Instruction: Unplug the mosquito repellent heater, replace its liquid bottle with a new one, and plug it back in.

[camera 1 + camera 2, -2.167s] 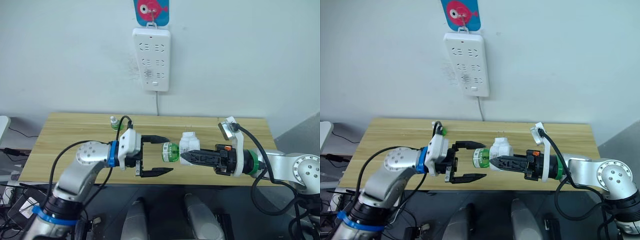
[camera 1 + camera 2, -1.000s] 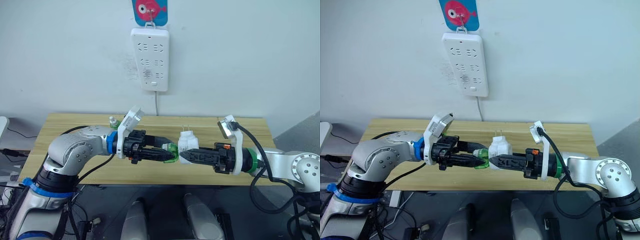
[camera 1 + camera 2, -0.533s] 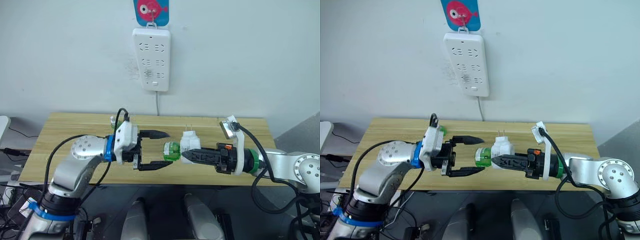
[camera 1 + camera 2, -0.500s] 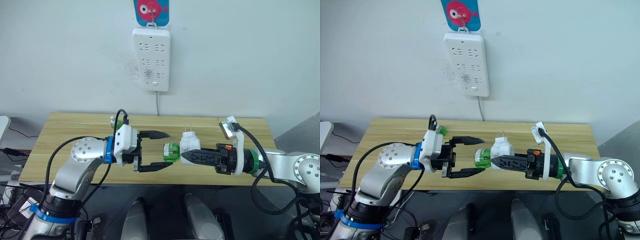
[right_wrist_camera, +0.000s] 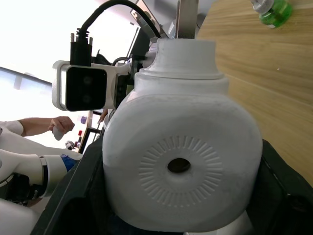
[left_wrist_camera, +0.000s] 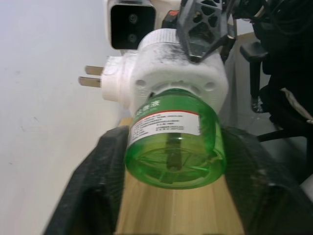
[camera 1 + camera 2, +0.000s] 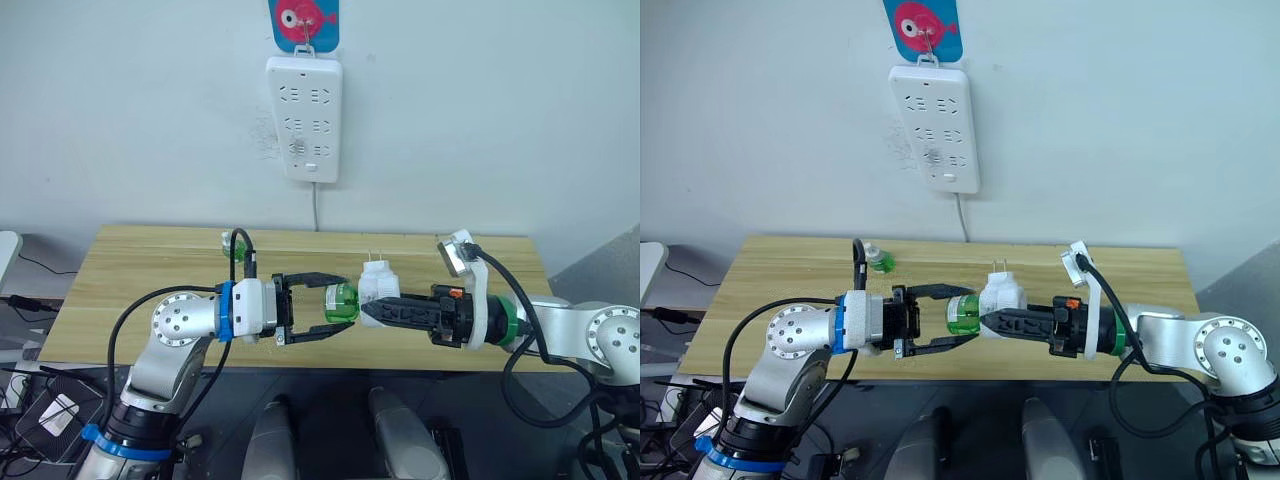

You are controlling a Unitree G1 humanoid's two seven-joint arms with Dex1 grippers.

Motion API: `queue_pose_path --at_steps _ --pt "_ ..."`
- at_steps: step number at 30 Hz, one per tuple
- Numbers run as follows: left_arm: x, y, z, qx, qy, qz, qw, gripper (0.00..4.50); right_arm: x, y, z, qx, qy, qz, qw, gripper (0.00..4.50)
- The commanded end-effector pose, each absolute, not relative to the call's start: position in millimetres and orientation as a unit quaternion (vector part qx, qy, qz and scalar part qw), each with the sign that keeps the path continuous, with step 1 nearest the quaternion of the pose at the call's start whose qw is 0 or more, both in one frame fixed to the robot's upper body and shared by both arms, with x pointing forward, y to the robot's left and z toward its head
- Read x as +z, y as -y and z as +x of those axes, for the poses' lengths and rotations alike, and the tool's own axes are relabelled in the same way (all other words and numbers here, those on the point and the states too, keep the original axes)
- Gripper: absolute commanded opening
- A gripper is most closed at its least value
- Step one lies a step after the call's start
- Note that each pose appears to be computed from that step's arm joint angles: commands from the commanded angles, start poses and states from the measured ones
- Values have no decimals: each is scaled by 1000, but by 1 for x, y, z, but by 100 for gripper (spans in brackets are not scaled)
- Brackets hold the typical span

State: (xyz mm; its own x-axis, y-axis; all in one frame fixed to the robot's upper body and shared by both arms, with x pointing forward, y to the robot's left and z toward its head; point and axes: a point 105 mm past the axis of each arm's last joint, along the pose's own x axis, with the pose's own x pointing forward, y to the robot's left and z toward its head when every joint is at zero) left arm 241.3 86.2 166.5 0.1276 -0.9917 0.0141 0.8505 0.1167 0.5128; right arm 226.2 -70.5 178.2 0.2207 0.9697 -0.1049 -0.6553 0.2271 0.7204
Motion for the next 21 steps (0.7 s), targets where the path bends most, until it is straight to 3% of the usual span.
queue_pose_path --at_steps 1,5,9,15,21 --pt "182 -87 232 -650 170 175 720 229 186 66 217 581 -273 269 718 305" --pt "178 -94 241 -660 -48 14 749 229 185 67 216 584 -276 263 717 305" --pt "183 -111 247 -657 -180 -94 726 229 182 66 213 590 -280 252 714 305" --pt "178 -117 243 -663 -221 -89 710 229 181 67 211 595 -280 243 713 305" --pt "178 -105 235 -676 -188 -91 706 229 181 66 210 593 -278 247 714 305"
